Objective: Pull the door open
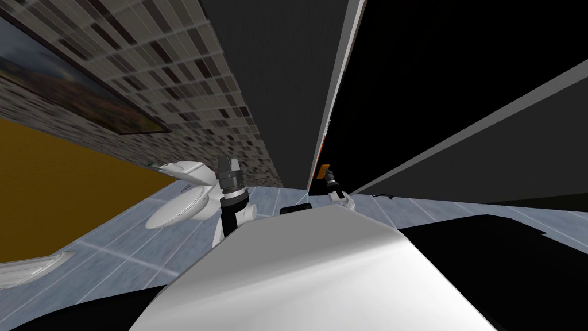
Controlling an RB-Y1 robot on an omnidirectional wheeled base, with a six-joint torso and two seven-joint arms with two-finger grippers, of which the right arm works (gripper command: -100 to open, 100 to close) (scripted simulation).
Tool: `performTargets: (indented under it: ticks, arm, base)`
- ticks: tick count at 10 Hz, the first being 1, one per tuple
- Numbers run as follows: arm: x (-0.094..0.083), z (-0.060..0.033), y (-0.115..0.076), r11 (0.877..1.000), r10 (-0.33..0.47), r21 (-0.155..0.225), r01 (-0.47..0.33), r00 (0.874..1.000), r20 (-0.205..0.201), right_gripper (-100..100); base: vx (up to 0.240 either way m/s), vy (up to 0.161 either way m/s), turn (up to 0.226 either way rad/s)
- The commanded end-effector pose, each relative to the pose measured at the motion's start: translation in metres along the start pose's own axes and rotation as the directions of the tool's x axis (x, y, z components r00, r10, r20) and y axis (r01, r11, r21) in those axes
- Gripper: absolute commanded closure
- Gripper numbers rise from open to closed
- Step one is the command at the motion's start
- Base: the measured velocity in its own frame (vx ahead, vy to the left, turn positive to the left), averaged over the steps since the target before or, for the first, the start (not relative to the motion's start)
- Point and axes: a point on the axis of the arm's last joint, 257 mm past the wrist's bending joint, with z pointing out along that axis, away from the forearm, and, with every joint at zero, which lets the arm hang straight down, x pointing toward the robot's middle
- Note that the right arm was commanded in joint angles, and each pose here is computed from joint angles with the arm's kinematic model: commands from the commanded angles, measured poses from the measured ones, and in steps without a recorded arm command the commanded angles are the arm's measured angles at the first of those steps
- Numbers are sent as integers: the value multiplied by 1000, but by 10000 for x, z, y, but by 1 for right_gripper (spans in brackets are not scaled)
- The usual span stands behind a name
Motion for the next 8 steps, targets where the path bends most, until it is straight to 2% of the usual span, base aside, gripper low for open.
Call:
performTargets:
  ticks: [1,2,3,4,5,6,8]
  arm:
    - [29,-2,42,997,81,-12,-81,997,-1,100]
    - [29,-2,42,996,90,-12,-90,996,-1,100]
    - [9,-22,42,989,150,-13,-150,989,6,100]
    - [9,-22,42,988,154,-13,-154,988,6,100]
    - [-11,-43,42,977,215,-14,-215,977,12,100]
    - [-11,-43,42,976,218,-14,-218,976,12,100]
    - [-50,-85,39,946,325,-18,-324,946,25,100]
  base:
    - [-41,-18,68]
    - [-30,-14,51]
    - [-38,-14,90]
    - [-31,-17,38]
    - [-35,-19,73]
    - [-30,-17,50]
    - [-53,-24,105]
